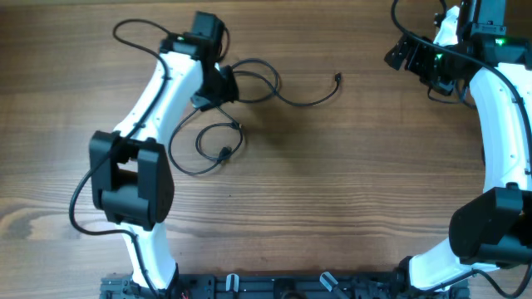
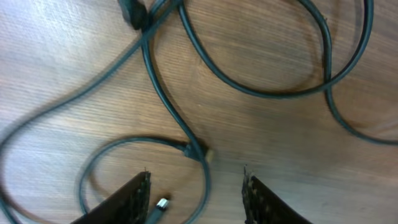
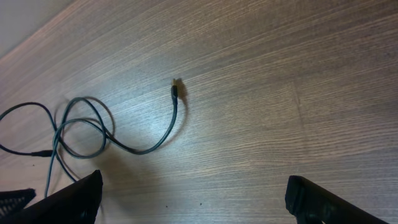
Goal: Untangle cables
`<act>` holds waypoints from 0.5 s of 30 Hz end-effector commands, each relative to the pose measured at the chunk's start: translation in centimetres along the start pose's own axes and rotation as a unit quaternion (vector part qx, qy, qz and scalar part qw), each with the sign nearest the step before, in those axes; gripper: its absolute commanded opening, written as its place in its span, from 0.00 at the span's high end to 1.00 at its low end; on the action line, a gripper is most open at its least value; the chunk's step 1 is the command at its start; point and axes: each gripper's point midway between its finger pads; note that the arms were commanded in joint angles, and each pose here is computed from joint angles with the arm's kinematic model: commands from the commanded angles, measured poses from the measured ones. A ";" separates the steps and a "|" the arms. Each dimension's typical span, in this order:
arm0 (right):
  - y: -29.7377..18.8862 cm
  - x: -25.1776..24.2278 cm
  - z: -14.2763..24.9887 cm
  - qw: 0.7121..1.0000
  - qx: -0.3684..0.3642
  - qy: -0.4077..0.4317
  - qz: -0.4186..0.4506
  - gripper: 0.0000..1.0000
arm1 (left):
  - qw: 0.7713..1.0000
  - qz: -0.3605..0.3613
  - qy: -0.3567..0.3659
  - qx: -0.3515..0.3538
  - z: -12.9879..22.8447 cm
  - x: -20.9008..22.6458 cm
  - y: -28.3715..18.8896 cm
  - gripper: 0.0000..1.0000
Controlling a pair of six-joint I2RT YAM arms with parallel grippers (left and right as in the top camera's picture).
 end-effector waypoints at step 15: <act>0.6 -0.6 0.4 1.000 0.013 -0.002 0.012 0.02 | 0.996 -0.074 -0.044 0.019 7.1 -1.5 8.1 0.62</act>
Point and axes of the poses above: each gripper's point midway between its finger pads, its own y axis out along the fingers, its own x axis along the line the jaws close on, z = x × y, and after that the axes turned 11 degrees about y, right-handed
